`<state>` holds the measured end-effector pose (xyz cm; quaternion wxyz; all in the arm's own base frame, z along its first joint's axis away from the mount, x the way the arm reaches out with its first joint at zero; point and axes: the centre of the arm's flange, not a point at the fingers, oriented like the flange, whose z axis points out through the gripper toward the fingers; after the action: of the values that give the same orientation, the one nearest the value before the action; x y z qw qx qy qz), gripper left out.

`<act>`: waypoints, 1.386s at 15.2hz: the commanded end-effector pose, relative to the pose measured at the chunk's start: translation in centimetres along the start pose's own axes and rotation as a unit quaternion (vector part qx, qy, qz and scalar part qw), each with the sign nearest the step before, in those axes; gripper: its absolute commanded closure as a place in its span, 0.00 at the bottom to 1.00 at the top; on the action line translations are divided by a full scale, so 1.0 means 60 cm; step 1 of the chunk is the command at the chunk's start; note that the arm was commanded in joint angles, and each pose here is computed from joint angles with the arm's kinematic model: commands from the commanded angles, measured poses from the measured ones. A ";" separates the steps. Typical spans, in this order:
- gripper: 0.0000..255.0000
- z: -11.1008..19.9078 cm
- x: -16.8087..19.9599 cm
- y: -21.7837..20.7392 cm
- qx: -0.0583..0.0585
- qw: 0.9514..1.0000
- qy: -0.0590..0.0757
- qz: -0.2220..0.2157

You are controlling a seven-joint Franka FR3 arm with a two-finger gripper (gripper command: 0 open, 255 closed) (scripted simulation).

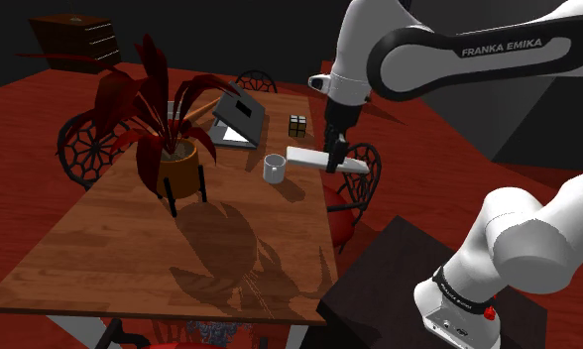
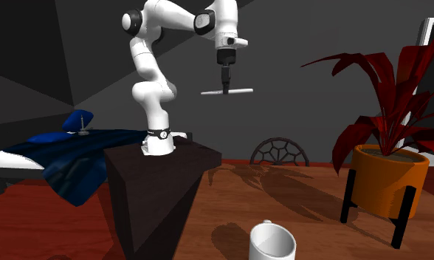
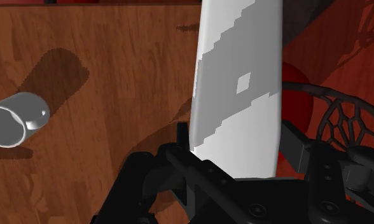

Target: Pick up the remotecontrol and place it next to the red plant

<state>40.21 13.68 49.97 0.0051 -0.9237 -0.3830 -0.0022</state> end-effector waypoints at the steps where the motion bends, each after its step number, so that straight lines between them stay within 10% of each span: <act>1: 1.00 -0.017 -0.001 0.001 0.000 1.000 0.000 0.000; 21: 1.00 -0.193 0.001 0.000 0.000 1.000 0.000 0.000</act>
<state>40.28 13.60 61.00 0.0052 -0.9237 -0.3830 -0.0021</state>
